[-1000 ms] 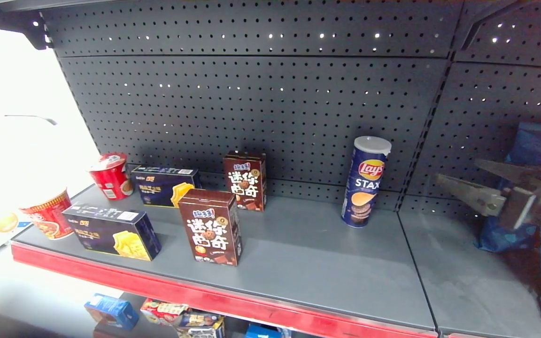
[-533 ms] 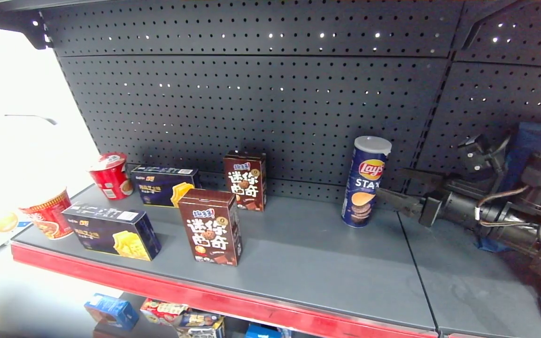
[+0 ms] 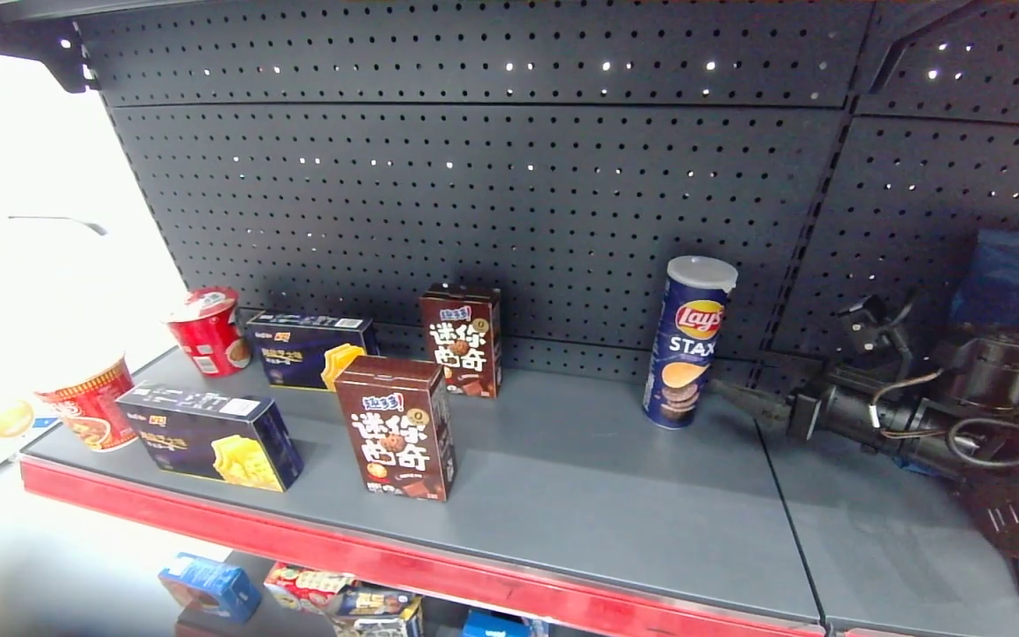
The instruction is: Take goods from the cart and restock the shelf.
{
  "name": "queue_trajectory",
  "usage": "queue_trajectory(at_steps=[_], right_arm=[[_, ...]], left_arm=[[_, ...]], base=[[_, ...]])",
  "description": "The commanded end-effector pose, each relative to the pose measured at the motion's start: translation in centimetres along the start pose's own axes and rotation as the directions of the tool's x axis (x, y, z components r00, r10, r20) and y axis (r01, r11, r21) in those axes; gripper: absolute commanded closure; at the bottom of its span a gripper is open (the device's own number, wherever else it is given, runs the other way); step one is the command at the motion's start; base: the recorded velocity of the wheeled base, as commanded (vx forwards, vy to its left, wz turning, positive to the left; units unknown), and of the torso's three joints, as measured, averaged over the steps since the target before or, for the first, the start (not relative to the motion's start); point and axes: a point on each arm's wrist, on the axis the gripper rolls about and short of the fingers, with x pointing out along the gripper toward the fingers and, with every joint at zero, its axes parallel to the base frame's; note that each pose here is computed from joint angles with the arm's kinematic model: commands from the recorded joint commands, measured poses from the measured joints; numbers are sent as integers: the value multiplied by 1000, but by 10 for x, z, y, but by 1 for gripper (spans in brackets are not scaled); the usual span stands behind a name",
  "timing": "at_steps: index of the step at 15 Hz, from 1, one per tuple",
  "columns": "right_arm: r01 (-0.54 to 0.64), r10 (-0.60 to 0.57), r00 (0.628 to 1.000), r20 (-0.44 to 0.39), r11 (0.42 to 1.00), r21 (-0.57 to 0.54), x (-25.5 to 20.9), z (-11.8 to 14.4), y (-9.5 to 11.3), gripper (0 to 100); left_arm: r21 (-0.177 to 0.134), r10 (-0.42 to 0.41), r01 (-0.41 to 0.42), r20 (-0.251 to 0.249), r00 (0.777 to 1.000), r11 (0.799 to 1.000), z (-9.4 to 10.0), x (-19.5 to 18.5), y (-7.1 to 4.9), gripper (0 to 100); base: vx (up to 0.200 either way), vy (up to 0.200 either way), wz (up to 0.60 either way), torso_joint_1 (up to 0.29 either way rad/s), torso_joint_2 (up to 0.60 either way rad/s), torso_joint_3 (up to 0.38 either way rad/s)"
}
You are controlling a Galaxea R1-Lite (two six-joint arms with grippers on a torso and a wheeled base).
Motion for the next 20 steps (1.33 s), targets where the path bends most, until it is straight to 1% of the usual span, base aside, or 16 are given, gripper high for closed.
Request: queue_trajectory(at_steps=[1, 3, 7, 10, 14, 17, 20], right_arm=[[-5, 5, 1000, -15, 1000, 4, 12, -10, -8, 0], [-22, 22, 1000, -16, 1000, 1, 20, -14, -12, 0], [-33, 32, 998, -46, 999, -22, 33, -32, -18, 0], [-39, 38, 998, -40, 999, -27, 42, -34, -22, 0], [-65, 64, 998, -28, 997, -36, 58, -35, -21, 0], [-96, 96, 995, -17, 994, -45, 71, -34, -14, 0], [-106, 106, 994, -5, 993, -53, 81, -34, -15, 0]], left_arm=[[0, 0, 0, 16, 1000, 1000, -1, -2, 0, 100], [1, 1, -1, 19, 1000, 1000, 0, -2, 0, 100], [0, 3, -3, 15, 1000, 1000, -1, -2, 0, 100], [0, 3, -3, 10, 1000, 1000, -3, -2, 0, 100], [-2, 12, -12, 13, 1000, 1000, -4, -2, 0, 100], [-3, 12, -12, -1, 1000, 1000, -8, -1, 0, 100], [-3, 12, -13, -11, 1000, 1000, -12, 0, 0, 100]], base=[[0, 0, 0, 0, 0, 0], [0, 0, 0, 0, 0, 0], [0, 0, 0, 0, 0, 0], [0, 0, 0, 0, 0, 0], [0, 0, 0, 0, 0, 0], [0, 0, 0, 0, 0, 0], [0, 0, 0, 0, 0, 0]])
